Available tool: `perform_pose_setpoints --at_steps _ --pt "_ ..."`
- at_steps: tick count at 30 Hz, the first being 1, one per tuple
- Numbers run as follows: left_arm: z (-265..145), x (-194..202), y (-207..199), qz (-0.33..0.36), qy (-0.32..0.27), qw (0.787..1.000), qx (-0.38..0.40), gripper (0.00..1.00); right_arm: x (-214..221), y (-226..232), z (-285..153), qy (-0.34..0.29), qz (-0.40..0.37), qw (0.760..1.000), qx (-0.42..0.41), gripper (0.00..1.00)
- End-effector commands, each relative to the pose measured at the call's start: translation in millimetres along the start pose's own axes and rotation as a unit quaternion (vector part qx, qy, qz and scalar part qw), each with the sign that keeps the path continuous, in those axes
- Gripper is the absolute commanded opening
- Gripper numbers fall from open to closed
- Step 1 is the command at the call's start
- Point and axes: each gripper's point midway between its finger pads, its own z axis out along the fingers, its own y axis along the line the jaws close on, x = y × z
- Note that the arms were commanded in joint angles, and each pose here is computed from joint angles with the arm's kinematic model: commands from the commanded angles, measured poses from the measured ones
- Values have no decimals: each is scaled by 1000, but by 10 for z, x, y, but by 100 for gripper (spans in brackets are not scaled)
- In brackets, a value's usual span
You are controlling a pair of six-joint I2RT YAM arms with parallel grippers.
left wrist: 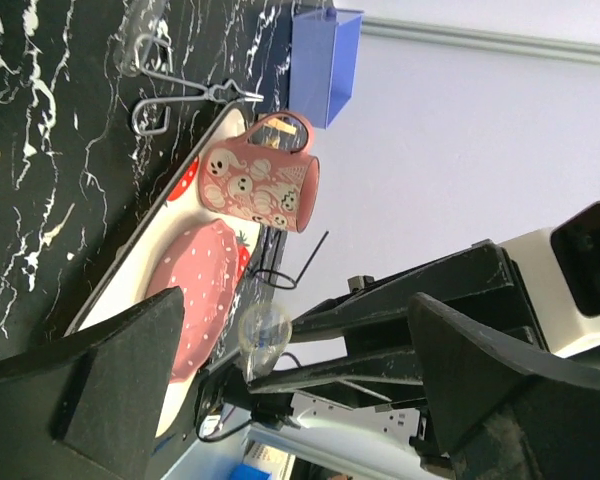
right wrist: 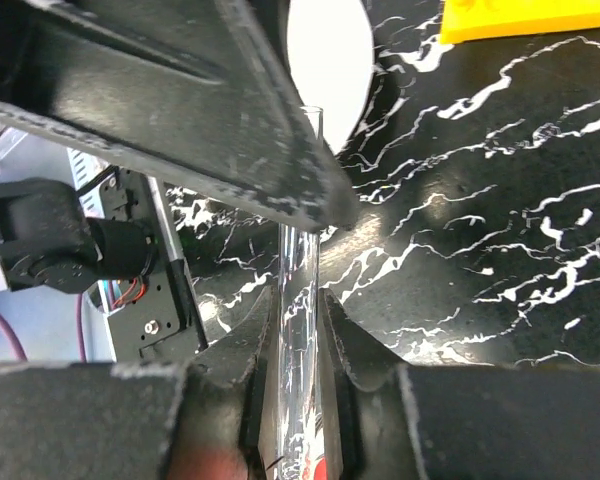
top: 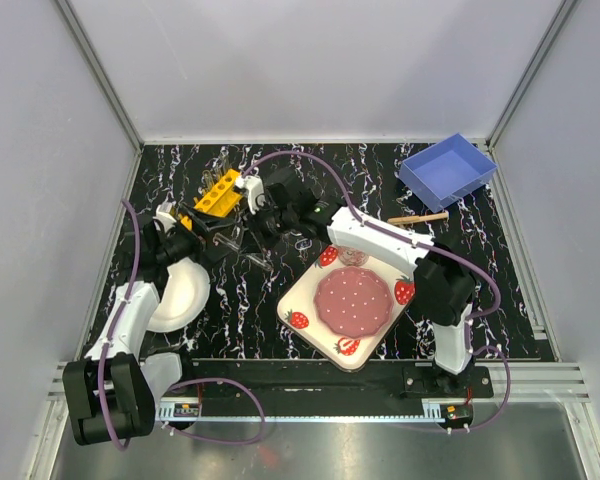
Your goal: Organize the chemistry lab equipment
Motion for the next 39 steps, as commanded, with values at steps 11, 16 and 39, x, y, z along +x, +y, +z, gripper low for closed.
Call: perform_pose_setpoints --at_steps 11,16,39 --pt "-209 334 -109 50 61 996 46 75 -94 332 -340 -11 -126 991 -36 19" --pt "-254 372 -89 64 57 996 40 68 -46 363 -385 -5 -142 989 -37 19" --pt "-315 430 -9 93 53 994 20 34 145 465 -321 24 -184 981 -46 19"
